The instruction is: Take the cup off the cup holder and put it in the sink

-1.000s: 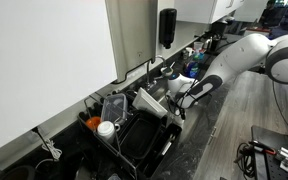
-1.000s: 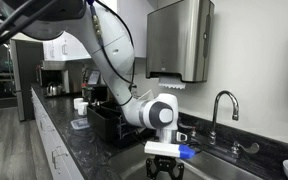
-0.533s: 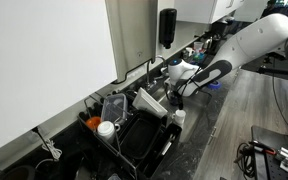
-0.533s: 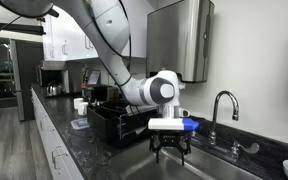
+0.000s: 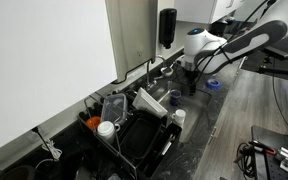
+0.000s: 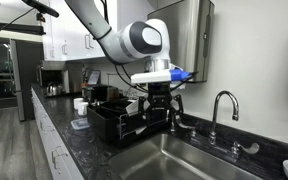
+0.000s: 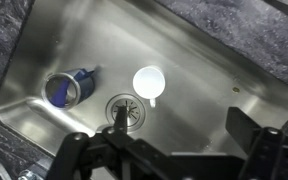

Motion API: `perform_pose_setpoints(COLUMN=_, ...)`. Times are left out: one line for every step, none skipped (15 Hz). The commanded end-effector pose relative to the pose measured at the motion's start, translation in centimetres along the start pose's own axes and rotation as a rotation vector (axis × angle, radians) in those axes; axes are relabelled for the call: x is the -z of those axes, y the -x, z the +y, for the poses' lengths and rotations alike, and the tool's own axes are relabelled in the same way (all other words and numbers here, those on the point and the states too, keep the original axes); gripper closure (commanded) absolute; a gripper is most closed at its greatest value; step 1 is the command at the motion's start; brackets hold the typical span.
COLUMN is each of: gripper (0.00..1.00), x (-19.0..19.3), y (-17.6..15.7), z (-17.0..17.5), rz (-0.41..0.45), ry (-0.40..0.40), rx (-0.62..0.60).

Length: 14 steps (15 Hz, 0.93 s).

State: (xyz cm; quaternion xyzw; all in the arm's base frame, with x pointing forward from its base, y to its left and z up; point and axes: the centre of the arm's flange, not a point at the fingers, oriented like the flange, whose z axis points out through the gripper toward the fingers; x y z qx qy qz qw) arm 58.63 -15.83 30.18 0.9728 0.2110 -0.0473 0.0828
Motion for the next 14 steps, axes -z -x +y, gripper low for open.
perform_pose_setpoints(gripper=0.0, x=5.5, y=6.4, z=-3.8, rz=0.049, ry=-0.019, rx=-0.12)
perform_pose_setpoints(gripper=0.0, x=6.7, y=7.6, z=-4.6, rz=0.079, ry=-0.026, rx=-0.185)
perform_pose_setpoints(gripper=0.0, x=7.7, y=8.4, z=-5.5, rz=0.1, ry=-0.037, rx=-0.244)
perform_pose_setpoints(gripper=0.0, x=8.8, y=9.4, z=-6.3, rz=0.116, ry=-0.052, rx=-0.298)
perform_pose_setpoints(gripper=0.0, x=9.5, y=10.4, z=-7.1, rz=0.146, ry=-0.048, rx=-0.335)
perform_pose_setpoints(gripper=0.0, x=10.7, y=11.3, z=-8.1, rz=0.163, ry=-0.045, rx=-0.368)
perform_pose_setpoints(gripper=0.0, x=11.7, y=12.2, z=-9.0, rz=0.178, ry=-0.047, rx=-0.386)
perform_pose_setpoints(gripper=0.0, x=12.9, y=13.2, z=-9.9, rz=0.204, ry=-0.051, rx=-0.393)
perform_pose_setpoints(gripper=0.0, x=13.7, y=13.8, z=-10.6, rz=0.212, ry=-0.056, rx=-0.412)
perform_pose_setpoints(gripper=0.0, x=14.0, y=14.0, z=-11.0, rz=0.208, ry=-0.053, rx=-0.427)
perform_pose_setpoints(gripper=0.0, x=13.2, y=11.9, z=-8.8, rz=0.2, ry=-0.044, rx=-0.397)
perform_pose_setpoints(gripper=0.0, x=13.9, y=12.4, z=-9.3, rz=0.213, ry=-0.04, rx=-0.4)
perform_pose_setpoints(gripper=0.0, x=14.2, y=12.5, z=-9.4, rz=0.221, ry=-0.038, rx=-0.4)
perform_pose_setpoints(gripper=0.0, x=14.1, y=12.5, z=-9.4, rz=0.219, ry=-0.038, rx=-0.4)
